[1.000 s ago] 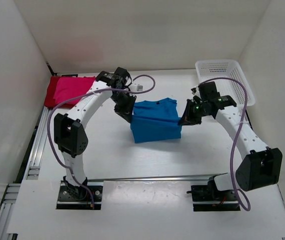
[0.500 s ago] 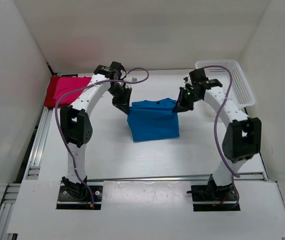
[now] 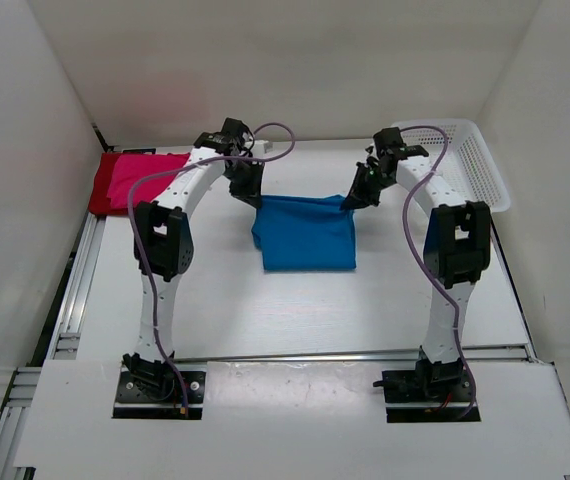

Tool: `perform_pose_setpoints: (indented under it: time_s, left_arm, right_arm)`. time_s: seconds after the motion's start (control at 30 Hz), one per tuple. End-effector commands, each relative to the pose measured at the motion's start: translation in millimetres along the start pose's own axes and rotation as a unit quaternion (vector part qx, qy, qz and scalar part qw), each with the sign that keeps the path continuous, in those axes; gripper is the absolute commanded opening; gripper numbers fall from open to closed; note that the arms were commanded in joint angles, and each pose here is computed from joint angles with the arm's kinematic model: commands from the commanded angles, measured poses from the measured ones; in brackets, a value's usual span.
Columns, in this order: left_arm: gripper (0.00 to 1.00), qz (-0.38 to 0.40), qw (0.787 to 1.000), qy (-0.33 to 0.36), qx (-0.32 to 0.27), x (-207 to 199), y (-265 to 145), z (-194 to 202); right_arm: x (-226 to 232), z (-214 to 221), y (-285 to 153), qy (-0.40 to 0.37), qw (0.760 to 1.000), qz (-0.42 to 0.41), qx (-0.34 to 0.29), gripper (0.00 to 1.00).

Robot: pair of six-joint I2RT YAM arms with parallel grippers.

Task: Fold and stack the t-shirts
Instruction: Fold the long partially folded tshirt into a neat square

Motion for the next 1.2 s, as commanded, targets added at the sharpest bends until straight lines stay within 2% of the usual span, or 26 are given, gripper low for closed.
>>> perform_pose_setpoints:
  time_s: [0.0, 0.17, 0.23, 0.47, 0.53, 0.57, 0.6, 0.63, 0.73, 0.8, 0.9, 0.93, 1.0, 1.07, 1.13, 1.17]
  left_arm:
    - [0.1, -0.04, 0.996, 0.022, -0.083, 15.2, -12.3, -28.4]
    - [0.1, -0.038, 0.992, 0.036, -0.119, 19.0, -4.6, -42.0]
    - [0.1, -0.038, 0.992, 0.035, -0.117, 22.9, 4.8, -42.5]
    - [0.18, -0.07, 0.98, 0.054, -0.18, 36.6, 20.3, -75.2]
    - [0.33, -0.076, 0.977, 0.057, -0.191, 40.2, 25.4, -81.5]
    - [0.41, -0.076, 0.977, 0.058, -0.193, 43.4, 32.6, -83.6]
    - [0.53, -0.081, 0.975, 0.059, -0.198, 44.0, 31.7, -86.8]
    - [0.74, -0.092, 0.973, 0.058, -0.204, 45.7, 31.1, -88.9]
    - [0.85, -0.122, 0.968, 0.055, -0.214, 50.2, 28.9, -93.9]
    - [0.87, -0.138, 0.964, 0.049, -0.222, 51.3, 9.0, -91.9]
    - [0.87, -0.132, 0.967, 0.044, -0.214, 49.2, -4.4, -80.2]
    - [0.87, -0.108, 0.971, 0.048, -0.21, 45.0, -3.9, -76.6]
    - [0.87, -0.072, 0.976, 0.052, -0.199, 39.4, -1.1, -68.8]
    - [0.9, -0.043, 0.982, 0.056, -0.177, 29.9, 13.9, -59.7]
    - [0.95, -0.033, 0.985, 0.064, -0.158, 18.0, 30.0, -54.5]
    - [0.98, -0.033, 0.985, 0.064, -0.158, 17.9, 30.1, -54.4]
  right_arm:
    - [4.9, -22.0, -10.5, 0.009, 0.999, -0.015, -0.048, 0.0]
    - [5.5, -37.5, 0.2, 0.013, 0.997, -0.007, -0.074, 0.0]
    - [2.4, -38.9, 4.7, 0.026, 0.997, 0.006, -0.078, 0.01]
    - [-7.1, -58.2, 12.3, 0.065, 0.985, 0.055, -0.152, 0.07]
    - [-11.1, -63.2, 15.3, 0.076, 0.979, 0.079, -0.171, 0.17]
    - [-12.8, -67.0, 18.0, 0.083, 0.976, 0.09, -0.181, 0.26]
    - [-12.5, -69.8, 16.0, 0.082, 0.973, 0.097, -0.192, 0.34]
    - [-16.7, -73.1, 20.0, 0.085, 0.969, 0.114, -0.202, 0.47]
    - [-10.5, -76.0, 6.3, 0.071, 0.965, 0.115, -0.223, 0.52]
    - [-1.3, -64.9, -5.6, 0.046, 0.959, 0.132, -0.245, 0.55]
    - [9.4, -42.6, -9.2, -0.007, 0.954, 0.154, -0.256, 0.5]
    - [11.0, -38.8, -4.3, -0.017, 0.955, 0.154, -0.252, 0.37]
    - [10.1, -33.1, 5.9, -0.026, 0.961, 0.149, -0.23, 0.25]
    - [3.9, -27.1, 20.6, -0.002, 0.969, 0.146, -0.198, 0.13]
    - [-0.9, -25.4, 29.0, 0.013, 0.97, 0.154, -0.187, 0.13]
    - [-4.2, -22.5, 32.2, 0.021, 0.971, 0.163, -0.176, 0.29]
Point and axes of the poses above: each gripper's point midway between its finger pads, its own y axis out along the fingers, its own x axis along the line the jaws close on, z = x × y, the point moved 10 cm from there along -y, back along the fingers, and after that the axes turned 5 degrees about y, right-handed, at the moved point
